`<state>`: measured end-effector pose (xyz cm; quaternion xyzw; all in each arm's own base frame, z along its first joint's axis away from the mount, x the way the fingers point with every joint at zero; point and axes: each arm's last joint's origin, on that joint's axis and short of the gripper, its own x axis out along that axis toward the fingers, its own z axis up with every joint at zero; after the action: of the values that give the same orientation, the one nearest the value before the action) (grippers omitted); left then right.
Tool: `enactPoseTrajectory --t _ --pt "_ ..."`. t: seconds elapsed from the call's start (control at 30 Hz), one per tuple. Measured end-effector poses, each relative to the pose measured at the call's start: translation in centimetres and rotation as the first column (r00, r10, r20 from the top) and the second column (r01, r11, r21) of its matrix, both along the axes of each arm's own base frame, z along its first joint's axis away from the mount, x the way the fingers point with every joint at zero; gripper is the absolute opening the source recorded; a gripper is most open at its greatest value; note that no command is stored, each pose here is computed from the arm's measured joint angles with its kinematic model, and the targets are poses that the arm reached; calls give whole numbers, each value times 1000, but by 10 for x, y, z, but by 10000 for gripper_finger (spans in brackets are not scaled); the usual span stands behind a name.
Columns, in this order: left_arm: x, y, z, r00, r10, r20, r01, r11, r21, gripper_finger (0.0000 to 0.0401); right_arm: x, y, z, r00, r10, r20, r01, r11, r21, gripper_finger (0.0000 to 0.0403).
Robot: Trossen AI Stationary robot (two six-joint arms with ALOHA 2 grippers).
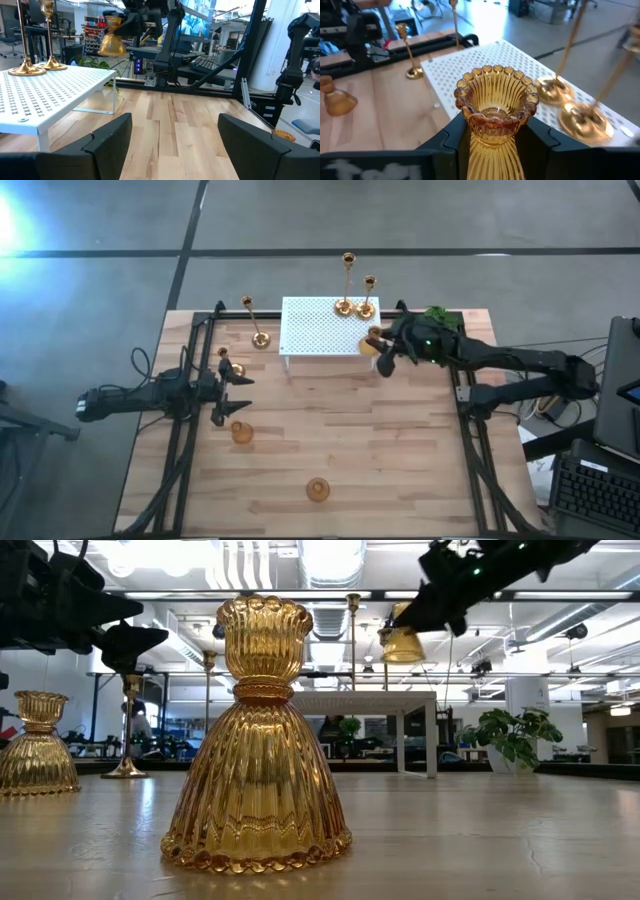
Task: Pick & Place candle stick holders
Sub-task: Put the right orange candle holder on the shelf
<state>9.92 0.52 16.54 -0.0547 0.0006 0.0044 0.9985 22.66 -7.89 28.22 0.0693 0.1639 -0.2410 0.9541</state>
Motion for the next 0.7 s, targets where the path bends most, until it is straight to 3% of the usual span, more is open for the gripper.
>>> enactPoseTrajectory --t 0.17,0.7 --pt "0 0 0 1000 0 0 0 1000 0 300 14 -19 -8 1000 10 29 -9 1000 -16 115" --pt "0 0 0 1000 0 0 0 1000 0 300 75 -61 -5 985 12 -171 -26 996 -85 115"
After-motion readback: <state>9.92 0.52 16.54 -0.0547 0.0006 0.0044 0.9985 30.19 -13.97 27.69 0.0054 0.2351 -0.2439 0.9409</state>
